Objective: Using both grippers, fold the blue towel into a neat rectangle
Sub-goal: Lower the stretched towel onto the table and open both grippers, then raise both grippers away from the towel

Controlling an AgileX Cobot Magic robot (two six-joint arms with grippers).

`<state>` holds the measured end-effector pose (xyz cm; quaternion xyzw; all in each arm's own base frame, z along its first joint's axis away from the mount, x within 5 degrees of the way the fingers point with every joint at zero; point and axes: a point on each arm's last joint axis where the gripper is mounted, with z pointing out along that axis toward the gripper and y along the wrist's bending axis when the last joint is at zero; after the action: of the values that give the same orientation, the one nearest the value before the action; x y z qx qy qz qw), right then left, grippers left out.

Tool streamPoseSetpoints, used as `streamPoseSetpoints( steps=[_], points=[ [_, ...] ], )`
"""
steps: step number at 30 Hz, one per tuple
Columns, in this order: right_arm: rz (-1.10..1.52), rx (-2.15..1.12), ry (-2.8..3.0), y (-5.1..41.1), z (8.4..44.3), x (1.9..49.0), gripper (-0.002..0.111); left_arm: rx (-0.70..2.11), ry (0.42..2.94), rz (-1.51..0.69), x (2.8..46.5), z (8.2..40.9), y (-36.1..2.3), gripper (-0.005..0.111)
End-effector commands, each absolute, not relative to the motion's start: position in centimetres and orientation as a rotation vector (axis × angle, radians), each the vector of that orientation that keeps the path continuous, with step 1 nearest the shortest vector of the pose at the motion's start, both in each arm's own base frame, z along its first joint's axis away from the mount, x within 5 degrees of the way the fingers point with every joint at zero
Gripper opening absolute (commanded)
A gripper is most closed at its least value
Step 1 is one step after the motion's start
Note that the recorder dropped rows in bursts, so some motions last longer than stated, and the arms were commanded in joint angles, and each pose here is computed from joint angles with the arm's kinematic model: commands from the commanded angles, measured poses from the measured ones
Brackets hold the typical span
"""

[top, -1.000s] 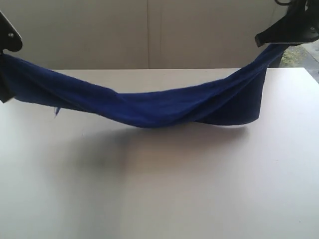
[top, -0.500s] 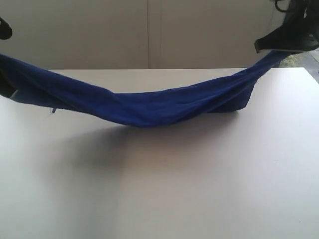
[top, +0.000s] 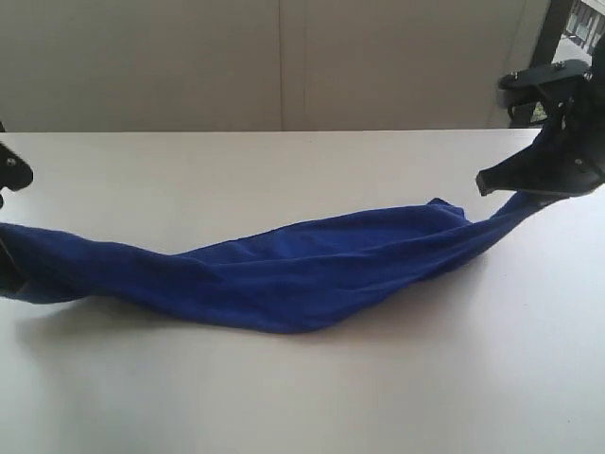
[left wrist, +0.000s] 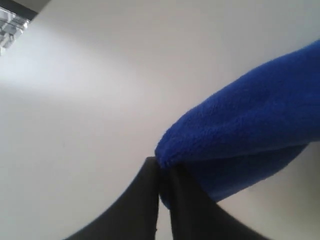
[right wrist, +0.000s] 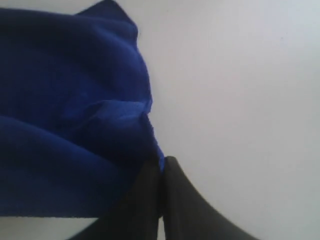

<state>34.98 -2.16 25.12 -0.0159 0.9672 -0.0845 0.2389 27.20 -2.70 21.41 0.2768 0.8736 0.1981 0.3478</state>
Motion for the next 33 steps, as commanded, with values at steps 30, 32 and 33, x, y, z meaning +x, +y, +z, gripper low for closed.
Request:
streamPoseSetpoints(
  steps=[30,32,33],
  points=[
    [-0.002,-0.242,2.476,2.4,26.3,34.5,0.030,0.594,2.020,0.125,27.1,25.4,-5.2,0.091],
    [-0.004,-0.248,2.469,2.6,25.4,35.7,0.010,0.558,2.022,0.097,27.8,25.5,-5.4,0.067],
    [-0.004,-0.247,2.464,2.7,24.9,36.6,0.000,0.559,2.012,0.085,28.2,25.6,-5.6,0.049]
  ],
)
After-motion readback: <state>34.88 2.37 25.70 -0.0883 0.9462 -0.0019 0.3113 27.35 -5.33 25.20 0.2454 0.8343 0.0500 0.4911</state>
